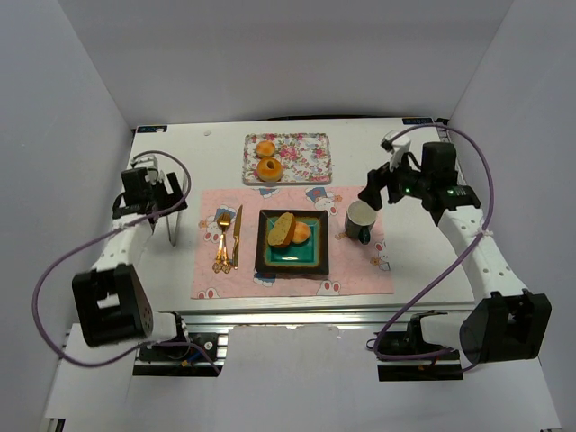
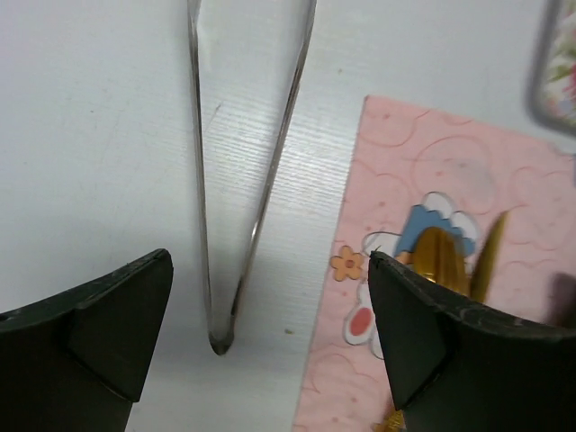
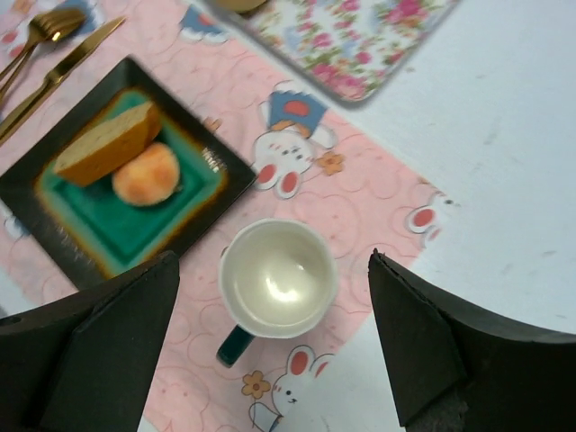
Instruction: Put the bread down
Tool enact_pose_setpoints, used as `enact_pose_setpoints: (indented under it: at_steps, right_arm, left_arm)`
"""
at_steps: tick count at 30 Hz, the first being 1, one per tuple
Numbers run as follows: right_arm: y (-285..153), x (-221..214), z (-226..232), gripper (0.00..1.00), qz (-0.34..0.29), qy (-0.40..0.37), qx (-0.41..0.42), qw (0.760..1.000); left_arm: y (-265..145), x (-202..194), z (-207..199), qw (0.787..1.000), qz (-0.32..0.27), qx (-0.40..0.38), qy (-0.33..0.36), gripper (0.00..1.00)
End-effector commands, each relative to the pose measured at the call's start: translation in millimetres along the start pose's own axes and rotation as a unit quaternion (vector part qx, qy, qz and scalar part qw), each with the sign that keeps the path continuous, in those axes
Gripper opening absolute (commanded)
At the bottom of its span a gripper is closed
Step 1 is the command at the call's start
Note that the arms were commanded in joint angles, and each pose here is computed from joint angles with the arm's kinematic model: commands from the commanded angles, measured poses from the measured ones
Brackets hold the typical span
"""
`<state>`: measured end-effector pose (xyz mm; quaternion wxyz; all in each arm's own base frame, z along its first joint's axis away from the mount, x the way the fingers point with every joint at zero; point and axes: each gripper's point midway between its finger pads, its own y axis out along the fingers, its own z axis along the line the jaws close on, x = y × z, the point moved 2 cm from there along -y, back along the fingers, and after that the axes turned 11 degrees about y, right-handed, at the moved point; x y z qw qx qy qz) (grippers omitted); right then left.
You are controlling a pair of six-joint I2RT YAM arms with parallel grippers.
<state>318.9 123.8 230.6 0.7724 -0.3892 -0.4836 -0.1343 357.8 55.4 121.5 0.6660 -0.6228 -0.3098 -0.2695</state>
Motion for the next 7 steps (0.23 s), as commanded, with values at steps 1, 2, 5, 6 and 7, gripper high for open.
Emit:
enact_pose_setpoints:
  at_steps: [1, 2, 5, 6, 7]
  right_arm:
    - [-12, 41, -19, 0.89, -0.045, 0.028, -0.083, 0.995]
    - [-12, 44, -19, 0.90, -0.048, 0.030, -0.084, 0.995]
    - [-9, 50, -16, 0.89, -0.059, 0.032, -0.070, 0.995]
    - [-7, 47, -16, 0.89, -0.058, 0.038, -0.067, 0.995]
    - [-5, 49, -14, 0.90, -0.062, 0.044, -0.060, 0.995]
  left_arm:
    - [-37, 28, -5, 0.994, -0.075, 0.002, -0.075, 0.98]
    - [-43, 31, -8, 0.992, -0.089, -0.006, -0.084, 0.98]
    - [-72, 51, -18, 0.979, -0.151, -0.031, -0.134, 0.98]
    - [-79, 55, -19, 0.972, -0.163, -0.033, -0.163, 0.98]
    - [-90, 59, -22, 0.969, -0.176, -0.041, -0.170, 0.98]
